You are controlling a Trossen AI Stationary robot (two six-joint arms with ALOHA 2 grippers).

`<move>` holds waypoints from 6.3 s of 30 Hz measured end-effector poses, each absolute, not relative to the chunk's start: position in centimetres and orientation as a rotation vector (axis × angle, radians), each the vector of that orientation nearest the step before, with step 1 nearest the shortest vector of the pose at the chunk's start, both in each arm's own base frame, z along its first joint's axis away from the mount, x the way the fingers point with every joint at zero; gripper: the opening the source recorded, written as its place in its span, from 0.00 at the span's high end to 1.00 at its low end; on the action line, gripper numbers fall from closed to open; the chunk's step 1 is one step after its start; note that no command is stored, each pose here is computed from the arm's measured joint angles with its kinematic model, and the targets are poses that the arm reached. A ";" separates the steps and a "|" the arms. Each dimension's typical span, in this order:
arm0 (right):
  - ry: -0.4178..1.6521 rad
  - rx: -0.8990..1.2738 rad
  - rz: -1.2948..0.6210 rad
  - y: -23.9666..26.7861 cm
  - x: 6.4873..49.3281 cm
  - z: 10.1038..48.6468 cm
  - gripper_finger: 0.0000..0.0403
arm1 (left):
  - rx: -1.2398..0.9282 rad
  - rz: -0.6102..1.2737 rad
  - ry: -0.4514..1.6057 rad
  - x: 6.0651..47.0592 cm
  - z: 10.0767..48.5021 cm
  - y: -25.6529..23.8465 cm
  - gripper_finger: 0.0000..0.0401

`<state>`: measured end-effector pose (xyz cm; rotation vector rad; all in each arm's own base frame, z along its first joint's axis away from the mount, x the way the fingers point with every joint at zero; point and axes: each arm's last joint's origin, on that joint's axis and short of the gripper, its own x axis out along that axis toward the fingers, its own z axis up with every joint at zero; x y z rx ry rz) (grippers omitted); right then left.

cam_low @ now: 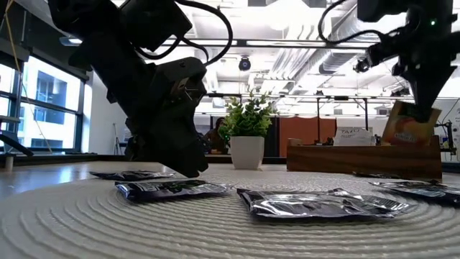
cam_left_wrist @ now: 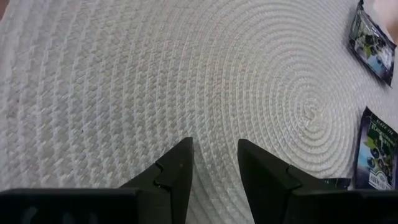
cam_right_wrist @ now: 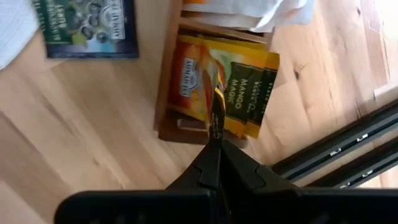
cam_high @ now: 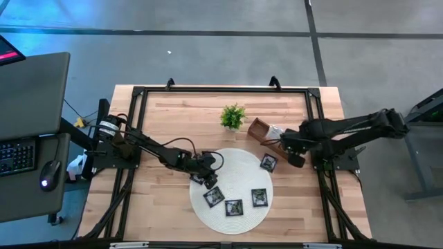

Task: Pick & Place Tea
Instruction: Put the yellow tea bag into the right section of the wooden organizer, then put the black tea bag into the left section of the wooden organizer

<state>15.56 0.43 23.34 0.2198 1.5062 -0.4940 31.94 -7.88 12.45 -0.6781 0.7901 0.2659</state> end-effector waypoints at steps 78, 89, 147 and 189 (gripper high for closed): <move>1.317 0.061 0.095 14.8 27.7 11.6 0.84 | -0.606 0.075 0.767 33.6 14.7 -5.4 0.68; 1.206 -0.035 -0.010 12.0 26.9 15.8 0.98 | -0.606 0.076 0.767 33.6 14.7 -5.4 0.68; 1.029 0.075 -0.783 -5.4 24.9 22.8 1.00 | -0.592 0.093 0.752 33.7 14.7 -5.4 0.68; 1.206 -0.033 -0.237 5.3 25.1 20.0 0.73 | -0.575 0.085 0.749 33.7 14.7 -5.4 0.68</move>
